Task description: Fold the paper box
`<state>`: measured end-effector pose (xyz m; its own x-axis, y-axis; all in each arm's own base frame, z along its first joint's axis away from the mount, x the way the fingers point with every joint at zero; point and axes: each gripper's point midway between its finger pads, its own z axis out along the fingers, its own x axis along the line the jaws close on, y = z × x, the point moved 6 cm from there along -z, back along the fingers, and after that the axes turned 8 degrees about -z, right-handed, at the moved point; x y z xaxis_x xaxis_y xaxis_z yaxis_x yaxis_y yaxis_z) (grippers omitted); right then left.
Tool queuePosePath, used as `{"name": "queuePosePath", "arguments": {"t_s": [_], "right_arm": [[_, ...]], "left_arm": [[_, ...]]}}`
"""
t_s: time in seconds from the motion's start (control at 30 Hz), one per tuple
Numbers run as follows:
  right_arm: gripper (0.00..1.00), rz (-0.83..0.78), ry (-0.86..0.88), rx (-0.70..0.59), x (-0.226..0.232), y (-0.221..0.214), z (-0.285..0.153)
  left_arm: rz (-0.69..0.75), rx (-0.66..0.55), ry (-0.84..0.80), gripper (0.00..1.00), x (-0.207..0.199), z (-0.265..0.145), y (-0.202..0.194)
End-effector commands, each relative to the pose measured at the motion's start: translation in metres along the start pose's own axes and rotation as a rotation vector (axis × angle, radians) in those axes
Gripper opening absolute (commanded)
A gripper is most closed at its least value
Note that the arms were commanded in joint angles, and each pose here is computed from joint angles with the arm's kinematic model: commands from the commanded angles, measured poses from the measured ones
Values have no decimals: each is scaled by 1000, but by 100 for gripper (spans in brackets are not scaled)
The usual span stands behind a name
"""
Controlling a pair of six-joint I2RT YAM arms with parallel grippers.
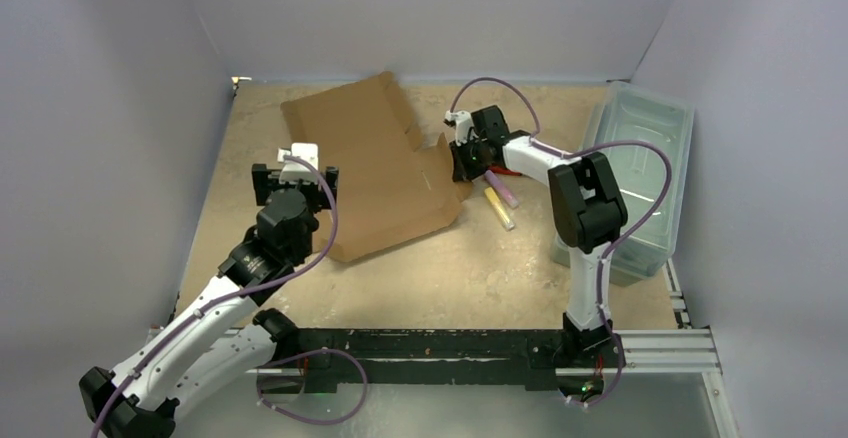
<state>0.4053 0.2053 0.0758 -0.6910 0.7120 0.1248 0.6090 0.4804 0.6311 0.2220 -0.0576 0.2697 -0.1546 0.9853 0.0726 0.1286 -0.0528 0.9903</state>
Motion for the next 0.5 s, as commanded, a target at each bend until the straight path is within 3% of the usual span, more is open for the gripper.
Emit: {"name": "queuePosePath", "arguments": {"t_s": [0.0, 0.1, 0.27, 0.47], "right_arm": [[0, 12, -49, -96, -8, 30, -23], [0, 41, 6, -141, -8, 34, -39], [0, 32, 67, -212, -3, 41, -68], [0, 7, 75, -239, -2, 40, -84]], "left_arm": [[-21, -17, -12, 90, -1, 2, 3], [-39, -4, -23, 89, -4, 6, 0], [-110, 70, -4, 98, -7, 21, -8], [-468, 213, -94, 99, -16, 44, -23]]}}
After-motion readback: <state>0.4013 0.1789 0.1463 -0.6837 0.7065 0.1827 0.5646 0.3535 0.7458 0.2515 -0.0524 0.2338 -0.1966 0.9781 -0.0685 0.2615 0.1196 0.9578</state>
